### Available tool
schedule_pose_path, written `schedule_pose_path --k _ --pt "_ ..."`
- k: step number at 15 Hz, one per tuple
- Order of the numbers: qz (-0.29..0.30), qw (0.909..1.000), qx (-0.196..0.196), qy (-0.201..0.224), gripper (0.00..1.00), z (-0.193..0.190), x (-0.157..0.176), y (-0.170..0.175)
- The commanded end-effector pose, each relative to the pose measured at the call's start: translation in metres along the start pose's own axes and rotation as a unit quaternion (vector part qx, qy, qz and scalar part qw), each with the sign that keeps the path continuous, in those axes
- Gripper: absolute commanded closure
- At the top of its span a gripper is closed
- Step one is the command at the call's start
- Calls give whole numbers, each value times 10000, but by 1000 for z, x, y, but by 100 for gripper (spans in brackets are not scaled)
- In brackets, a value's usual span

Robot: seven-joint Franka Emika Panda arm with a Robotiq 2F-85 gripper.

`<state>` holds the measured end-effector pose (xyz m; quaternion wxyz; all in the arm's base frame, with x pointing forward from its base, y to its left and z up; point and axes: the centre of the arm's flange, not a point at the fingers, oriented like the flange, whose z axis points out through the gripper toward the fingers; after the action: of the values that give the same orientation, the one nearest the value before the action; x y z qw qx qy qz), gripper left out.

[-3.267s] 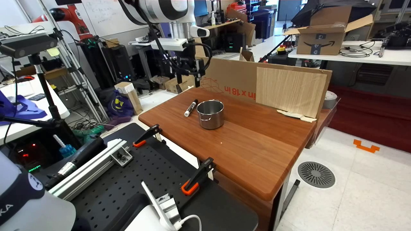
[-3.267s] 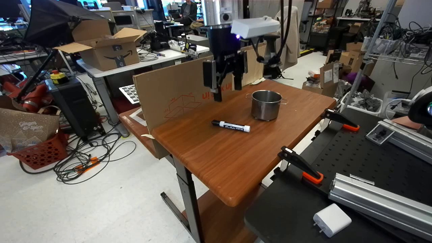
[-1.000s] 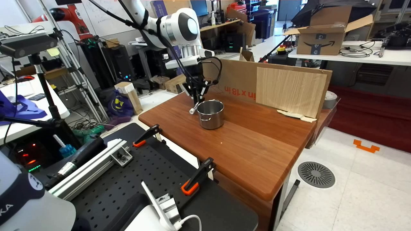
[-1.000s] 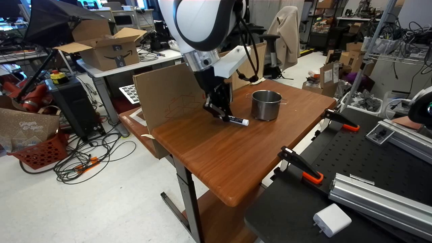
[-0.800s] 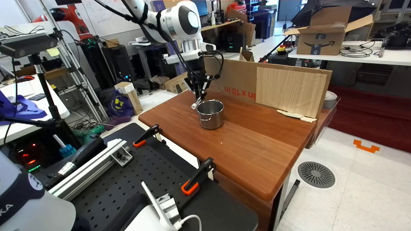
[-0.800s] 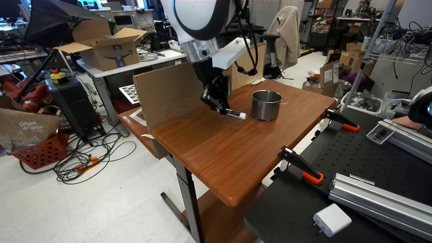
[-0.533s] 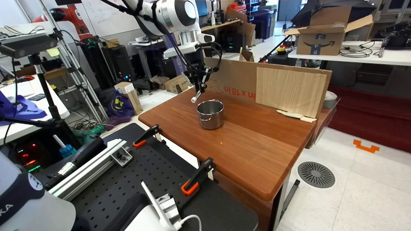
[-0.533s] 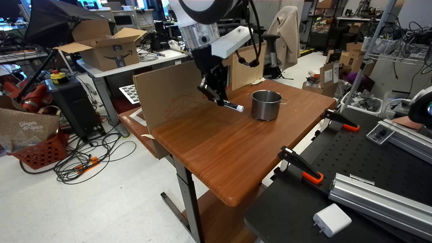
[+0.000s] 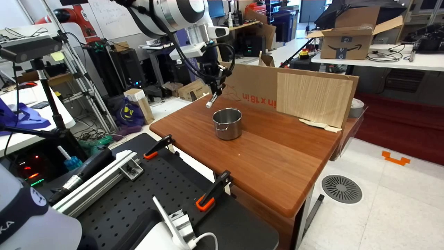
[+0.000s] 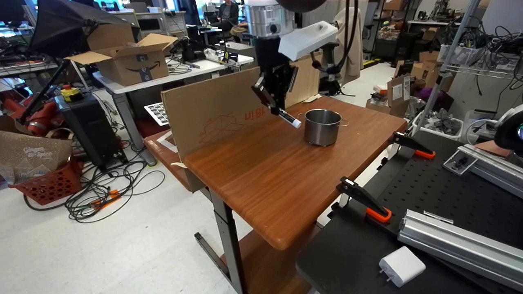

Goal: Pick up the black and white marker and put it in the pot

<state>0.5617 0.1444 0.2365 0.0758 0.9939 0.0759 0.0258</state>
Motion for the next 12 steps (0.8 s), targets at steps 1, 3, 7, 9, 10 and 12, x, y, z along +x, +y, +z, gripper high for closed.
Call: schedule_pose_path --k 1,3,7,9,10,12 --pt "412 9981 -7 449 95 -14 -31 23" --pt "604 9966 -23 565 95 -16 -39 34" --pt "945 9931 -88 695 95 -14 -58 53" --pt "1120 9908 -122 745 95 -11 -65 63" --pt "1198 9899 -123 749 95 -10 -68 69" --pt "1350 9878 -115 762 95 -7 -70 78"
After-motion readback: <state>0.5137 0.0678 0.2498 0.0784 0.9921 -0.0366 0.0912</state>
